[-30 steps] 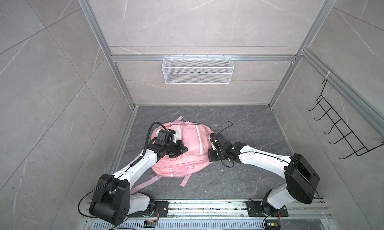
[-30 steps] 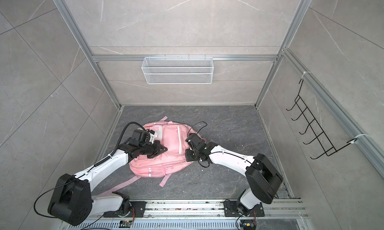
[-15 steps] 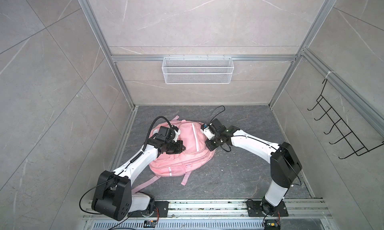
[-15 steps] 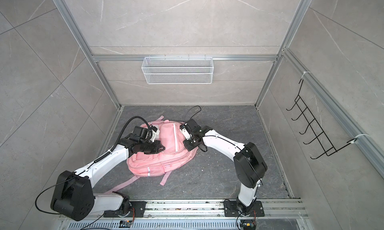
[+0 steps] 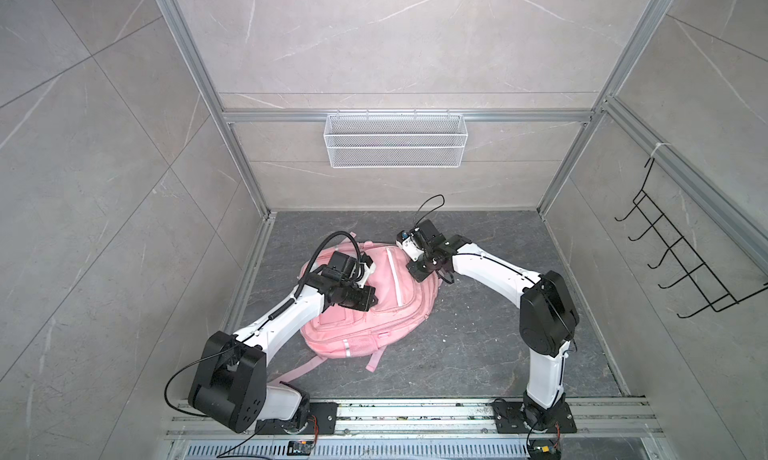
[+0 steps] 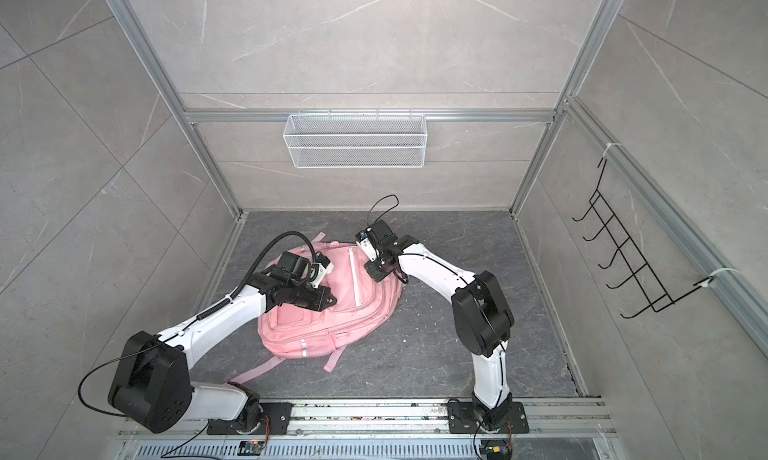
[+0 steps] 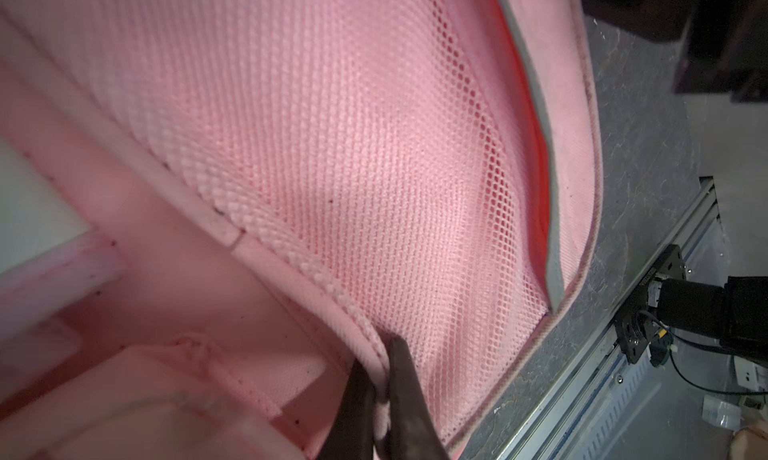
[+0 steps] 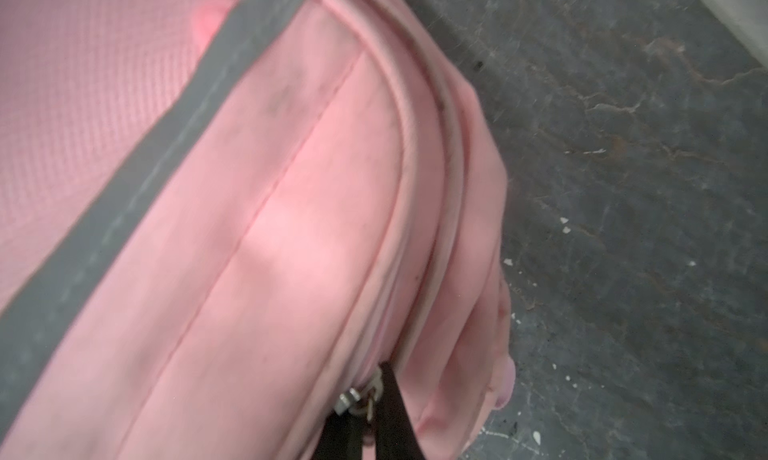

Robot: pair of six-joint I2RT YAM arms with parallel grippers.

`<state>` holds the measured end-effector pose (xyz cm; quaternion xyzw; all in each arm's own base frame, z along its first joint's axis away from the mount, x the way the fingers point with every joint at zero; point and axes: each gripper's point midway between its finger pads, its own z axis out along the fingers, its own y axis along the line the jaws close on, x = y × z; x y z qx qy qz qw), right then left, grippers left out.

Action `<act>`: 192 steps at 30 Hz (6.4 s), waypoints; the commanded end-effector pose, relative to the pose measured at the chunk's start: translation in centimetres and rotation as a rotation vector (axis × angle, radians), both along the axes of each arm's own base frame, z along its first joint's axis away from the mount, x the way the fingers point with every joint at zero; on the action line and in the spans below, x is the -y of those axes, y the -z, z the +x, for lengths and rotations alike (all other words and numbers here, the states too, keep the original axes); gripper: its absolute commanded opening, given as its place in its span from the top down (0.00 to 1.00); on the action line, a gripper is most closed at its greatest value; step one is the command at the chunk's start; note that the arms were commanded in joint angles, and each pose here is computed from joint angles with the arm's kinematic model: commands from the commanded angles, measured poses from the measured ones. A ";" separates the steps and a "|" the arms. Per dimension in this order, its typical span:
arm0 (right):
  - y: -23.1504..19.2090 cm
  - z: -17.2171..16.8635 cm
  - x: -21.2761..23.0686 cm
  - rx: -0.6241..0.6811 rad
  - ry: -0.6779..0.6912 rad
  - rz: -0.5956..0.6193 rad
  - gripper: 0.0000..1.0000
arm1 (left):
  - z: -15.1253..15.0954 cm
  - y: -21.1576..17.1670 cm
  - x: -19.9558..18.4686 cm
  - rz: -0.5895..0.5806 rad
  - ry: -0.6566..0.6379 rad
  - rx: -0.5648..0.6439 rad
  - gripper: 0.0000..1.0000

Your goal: Pack the student bag

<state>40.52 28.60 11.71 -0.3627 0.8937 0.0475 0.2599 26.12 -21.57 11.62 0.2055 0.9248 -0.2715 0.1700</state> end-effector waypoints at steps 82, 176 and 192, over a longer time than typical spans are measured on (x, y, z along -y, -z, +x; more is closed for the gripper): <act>0.3 -17.4 -1.7 -0.137 0.217 0.355 1.00 | 5.8 -0.2 5.3 -0.409 -0.356 -0.353 1.00; 3.0 1.0 28.6 0.444 0.778 0.283 0.00 | 12.0 1.4 -23.0 0.393 -0.746 0.829 0.00; 2.2 -1.6 27.4 0.617 0.660 0.393 0.00 | 12.2 3.0 -25.1 0.302 -0.812 0.771 0.00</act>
